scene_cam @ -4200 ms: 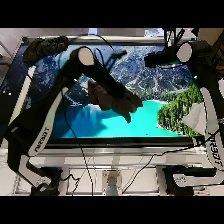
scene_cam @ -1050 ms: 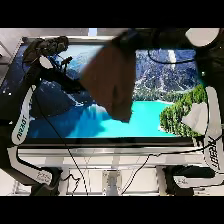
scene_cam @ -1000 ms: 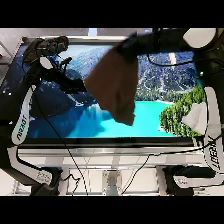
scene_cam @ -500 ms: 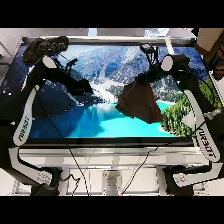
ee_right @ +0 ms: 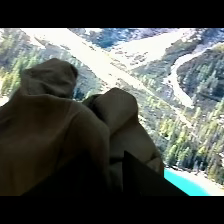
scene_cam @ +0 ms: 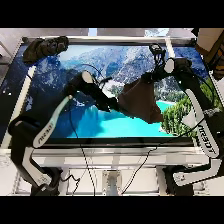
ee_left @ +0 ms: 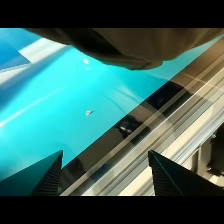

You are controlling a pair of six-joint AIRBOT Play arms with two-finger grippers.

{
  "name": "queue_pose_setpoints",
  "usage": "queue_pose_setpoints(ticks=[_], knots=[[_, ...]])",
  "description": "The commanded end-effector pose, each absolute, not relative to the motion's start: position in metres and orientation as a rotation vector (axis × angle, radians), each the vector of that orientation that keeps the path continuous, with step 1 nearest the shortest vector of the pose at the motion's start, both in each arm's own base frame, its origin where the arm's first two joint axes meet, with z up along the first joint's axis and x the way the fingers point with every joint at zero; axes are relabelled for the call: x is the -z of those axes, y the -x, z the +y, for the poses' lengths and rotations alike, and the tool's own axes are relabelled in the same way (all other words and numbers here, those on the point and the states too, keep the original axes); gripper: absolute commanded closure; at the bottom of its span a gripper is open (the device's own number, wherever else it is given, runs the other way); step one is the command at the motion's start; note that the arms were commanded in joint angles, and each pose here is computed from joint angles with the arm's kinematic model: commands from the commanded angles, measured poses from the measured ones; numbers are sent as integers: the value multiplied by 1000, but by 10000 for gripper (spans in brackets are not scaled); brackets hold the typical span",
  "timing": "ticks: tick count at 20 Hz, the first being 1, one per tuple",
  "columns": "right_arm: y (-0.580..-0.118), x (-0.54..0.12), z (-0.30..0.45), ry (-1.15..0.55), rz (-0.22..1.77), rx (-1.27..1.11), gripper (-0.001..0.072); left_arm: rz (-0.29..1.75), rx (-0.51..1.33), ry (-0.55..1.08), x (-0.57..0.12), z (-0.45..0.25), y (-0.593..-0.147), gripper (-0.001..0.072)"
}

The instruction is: Fold the shirts.

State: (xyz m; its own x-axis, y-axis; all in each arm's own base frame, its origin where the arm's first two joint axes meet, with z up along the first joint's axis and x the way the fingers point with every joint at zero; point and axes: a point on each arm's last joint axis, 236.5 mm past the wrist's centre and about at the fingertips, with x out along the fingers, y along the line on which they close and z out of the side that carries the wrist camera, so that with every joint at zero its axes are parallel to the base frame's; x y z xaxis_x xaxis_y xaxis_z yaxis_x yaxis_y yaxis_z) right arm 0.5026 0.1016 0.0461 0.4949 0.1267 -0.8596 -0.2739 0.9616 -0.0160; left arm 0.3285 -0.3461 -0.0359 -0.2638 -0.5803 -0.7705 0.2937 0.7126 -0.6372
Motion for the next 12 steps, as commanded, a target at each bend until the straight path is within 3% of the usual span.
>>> queue_pose_setpoints(ticks=[1, 3, 6, 7, 12], knots=[[-505, -46, 93, 185, 1021, -220, 446, 1648, 842, 399, 51, -390, -326, 92], [-508, -47, 92, 192, 1008, -216, 446, 1596, 780, 498, 54, -400, -346, 160], [-511, -50, 93, 191, 990, -216, 446, 1480, 692, 632, 54, -411, -383, 183], [-512, -50, 93, 195, 986, -219, 446, 1465, 665, 670, 55, -413, -390, 249], [-513, -51, 93, 221, 980, -233, 447, 1565, 603, 838, 73, -425, -385, 250]])
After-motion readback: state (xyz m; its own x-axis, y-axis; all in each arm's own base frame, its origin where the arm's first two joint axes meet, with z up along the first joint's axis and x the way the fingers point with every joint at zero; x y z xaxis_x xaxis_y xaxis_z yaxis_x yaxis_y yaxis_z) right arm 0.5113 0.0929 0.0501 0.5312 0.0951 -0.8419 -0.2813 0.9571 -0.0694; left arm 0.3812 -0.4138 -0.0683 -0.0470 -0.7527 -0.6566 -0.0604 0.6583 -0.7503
